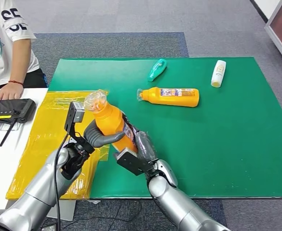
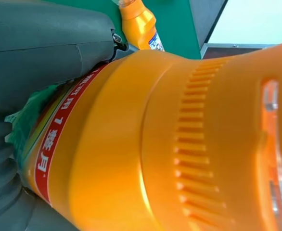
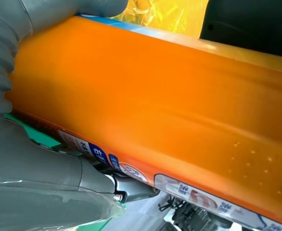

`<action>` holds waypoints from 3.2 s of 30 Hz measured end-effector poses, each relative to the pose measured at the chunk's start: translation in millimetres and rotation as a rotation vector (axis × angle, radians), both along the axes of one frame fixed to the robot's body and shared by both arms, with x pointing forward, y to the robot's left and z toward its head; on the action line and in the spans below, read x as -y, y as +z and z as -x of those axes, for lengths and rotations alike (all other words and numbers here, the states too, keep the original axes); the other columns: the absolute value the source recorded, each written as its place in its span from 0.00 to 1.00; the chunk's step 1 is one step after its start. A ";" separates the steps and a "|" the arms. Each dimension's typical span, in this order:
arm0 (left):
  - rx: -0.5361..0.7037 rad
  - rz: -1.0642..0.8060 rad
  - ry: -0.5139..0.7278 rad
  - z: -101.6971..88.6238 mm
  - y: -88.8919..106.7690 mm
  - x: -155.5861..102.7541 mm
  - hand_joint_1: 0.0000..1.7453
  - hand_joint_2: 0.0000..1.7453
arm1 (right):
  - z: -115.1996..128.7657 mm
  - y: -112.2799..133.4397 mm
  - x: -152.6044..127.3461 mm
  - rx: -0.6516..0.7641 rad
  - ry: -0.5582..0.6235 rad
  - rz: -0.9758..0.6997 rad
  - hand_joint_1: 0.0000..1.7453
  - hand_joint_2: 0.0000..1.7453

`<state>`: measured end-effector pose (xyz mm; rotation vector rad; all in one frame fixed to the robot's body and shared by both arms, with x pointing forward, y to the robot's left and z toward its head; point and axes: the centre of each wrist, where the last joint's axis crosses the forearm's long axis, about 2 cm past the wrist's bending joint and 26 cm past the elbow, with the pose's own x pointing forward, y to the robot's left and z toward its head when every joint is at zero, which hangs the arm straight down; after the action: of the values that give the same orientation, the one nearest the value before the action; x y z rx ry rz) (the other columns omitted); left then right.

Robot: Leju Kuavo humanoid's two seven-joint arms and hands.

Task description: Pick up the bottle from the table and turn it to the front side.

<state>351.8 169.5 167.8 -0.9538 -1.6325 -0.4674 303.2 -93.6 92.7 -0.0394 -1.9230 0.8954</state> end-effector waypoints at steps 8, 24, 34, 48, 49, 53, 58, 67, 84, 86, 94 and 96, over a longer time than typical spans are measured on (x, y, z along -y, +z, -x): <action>0.014 -0.009 0.008 2.2 -3.4 -0.2 1.00 1.00 | 2.4 -1.8 -0.8 -0.008 0.000 0.001 0.00 1.00; 0.023 -0.036 0.027 8.4 -14.0 -6.0 1.00 1.00 | 5.0 -4.7 -1.1 -0.055 0.009 -0.008 0.00 1.00; 0.024 -0.040 0.029 9.8 -15.1 -6.9 1.00 1.00 | 5.9 -5.6 -1.1 -0.062 0.010 -0.011 0.00 1.00; 0.134 -0.095 0.091 28.0 -17.7 -19.6 1.00 1.00 | -2.8 -2.9 56.5 -0.260 -0.081 -0.606 0.00 1.00; 0.133 -0.094 0.094 31.5 -19.8 -21.4 1.00 1.00 | -5.6 0.4 68.1 -0.240 -0.108 -0.633 0.00 1.00; 0.139 -0.094 0.099 39.9 -23.5 -26.2 1.00 1.00 | -8.6 12.2 97.0 -0.158 -0.175 -0.684 0.00 1.00; 0.152 -0.091 0.102 43.7 -22.7 -28.5 1.00 1.00 | -9.5 25.1 112.5 -0.074 -0.215 -0.675 0.00 1.00; 0.166 -0.087 0.107 45.3 -20.2 -30.8 1.00 1.00 | -7.4 31.2 119.0 -0.034 -0.239 -0.670 0.00 1.00; 0.430 -0.303 0.206 0.5 55.6 -45.3 1.00 1.00 | -2.0 26.9 120.8 -0.041 -0.253 -0.654 0.00 1.00; 0.441 -0.308 0.212 -1.5 59.7 -46.1 1.00 1.00 | -1.4 26.3 120.8 -0.042 -0.254 -0.653 0.00 1.00; 0.469 -0.477 0.252 -17.4 80.6 -49.2 1.00 1.00 | -1.3 26.2 120.8 -0.055 -0.262 -0.627 0.00 1.00; 0.469 -0.605 0.216 -32.0 94.0 -52.6 1.00 1.00 | -2.8 27.3 120.8 -0.057 -0.262 -0.619 0.00 1.00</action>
<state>383.8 222.1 261.8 -0.2164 -1.8180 -1.0171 306.0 -214.4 120.0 0.0990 -2.0076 0.1075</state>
